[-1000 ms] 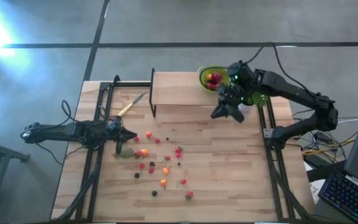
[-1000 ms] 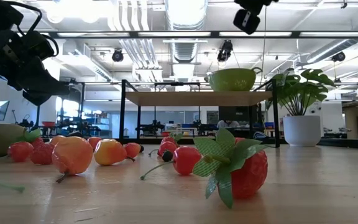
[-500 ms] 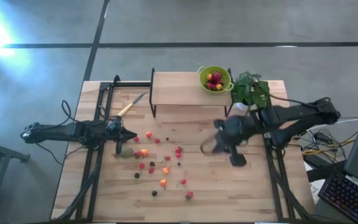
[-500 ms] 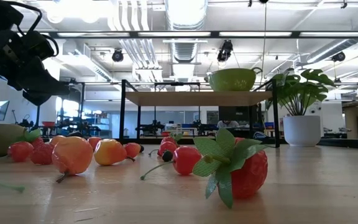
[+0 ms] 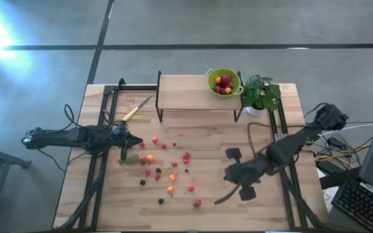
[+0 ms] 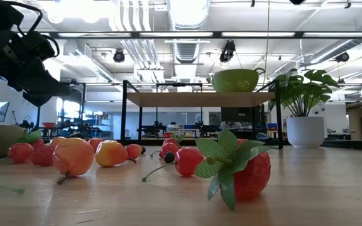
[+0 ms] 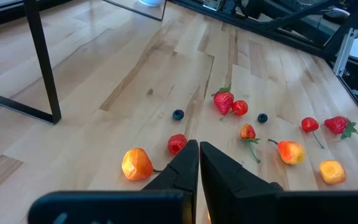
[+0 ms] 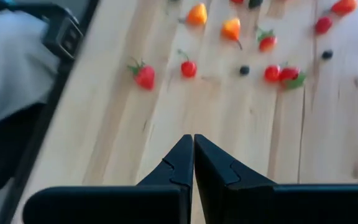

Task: Build produce basket
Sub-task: Put the red cherry into the green basket

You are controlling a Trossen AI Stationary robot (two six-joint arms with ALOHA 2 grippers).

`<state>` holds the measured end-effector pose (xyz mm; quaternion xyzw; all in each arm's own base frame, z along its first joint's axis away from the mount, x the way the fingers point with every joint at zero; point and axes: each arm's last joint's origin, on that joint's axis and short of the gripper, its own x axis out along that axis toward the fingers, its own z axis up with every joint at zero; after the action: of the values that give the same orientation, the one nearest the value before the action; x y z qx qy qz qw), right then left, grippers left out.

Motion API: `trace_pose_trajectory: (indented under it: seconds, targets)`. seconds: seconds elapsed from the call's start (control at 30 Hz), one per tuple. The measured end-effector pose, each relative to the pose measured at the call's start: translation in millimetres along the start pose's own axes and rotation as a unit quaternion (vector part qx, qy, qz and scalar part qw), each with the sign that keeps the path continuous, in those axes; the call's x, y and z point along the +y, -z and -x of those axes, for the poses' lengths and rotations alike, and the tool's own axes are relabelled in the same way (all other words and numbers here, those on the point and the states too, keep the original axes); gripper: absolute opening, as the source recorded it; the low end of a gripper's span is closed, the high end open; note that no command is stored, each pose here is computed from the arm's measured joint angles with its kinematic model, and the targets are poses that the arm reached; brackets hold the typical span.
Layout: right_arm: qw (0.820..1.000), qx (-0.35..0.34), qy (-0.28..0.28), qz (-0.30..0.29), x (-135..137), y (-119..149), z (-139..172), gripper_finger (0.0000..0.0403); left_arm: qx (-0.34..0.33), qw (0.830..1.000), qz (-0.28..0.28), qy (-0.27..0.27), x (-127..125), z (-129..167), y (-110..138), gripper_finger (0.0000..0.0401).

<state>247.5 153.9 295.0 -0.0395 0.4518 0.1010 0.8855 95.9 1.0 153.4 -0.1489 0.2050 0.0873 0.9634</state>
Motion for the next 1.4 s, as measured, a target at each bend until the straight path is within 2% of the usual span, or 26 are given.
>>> trace_pose_trajectory:
  seconds: [0.2,0.3,0.5,0.67,1.0,1.2,1.4]
  targets:
    - [0.997,0.055,0.026,-0.040,13,3,-46,0.0008,0.000,1.000,0.000,0.000,0,0,0,0.0021]
    - [0.997,0.073,0.031,-0.018,18,1,-69,0.0008,0.000,1.000,0.000,0.000,0,0,0,0.0021]
    - [0.998,0.051,0.023,0.026,28,-18,-102,0.0017,0.000,1.000,0.000,0.000,0,0,0,0.0021]
    - [0.998,0.019,0.033,0.045,30,-35,-113,0.0061,0.000,1.000,0.000,0.000,0,0,0,0.0021]
    - [0.996,0.023,0.057,0.062,18,-39,-143,0.0163,0.000,1.000,0.000,0.000,0,0,0,0.0021]
    - [0.997,0.031,0.045,0.054,12,-37,-165,0.0196,0.000,1.000,0.000,0.000,0,0,0,0.0021]
    - [0.997,0.032,0.049,0.053,8,-34,-179,0.0211,0.000,1.000,0.000,0.000,0,0,0,0.0021]
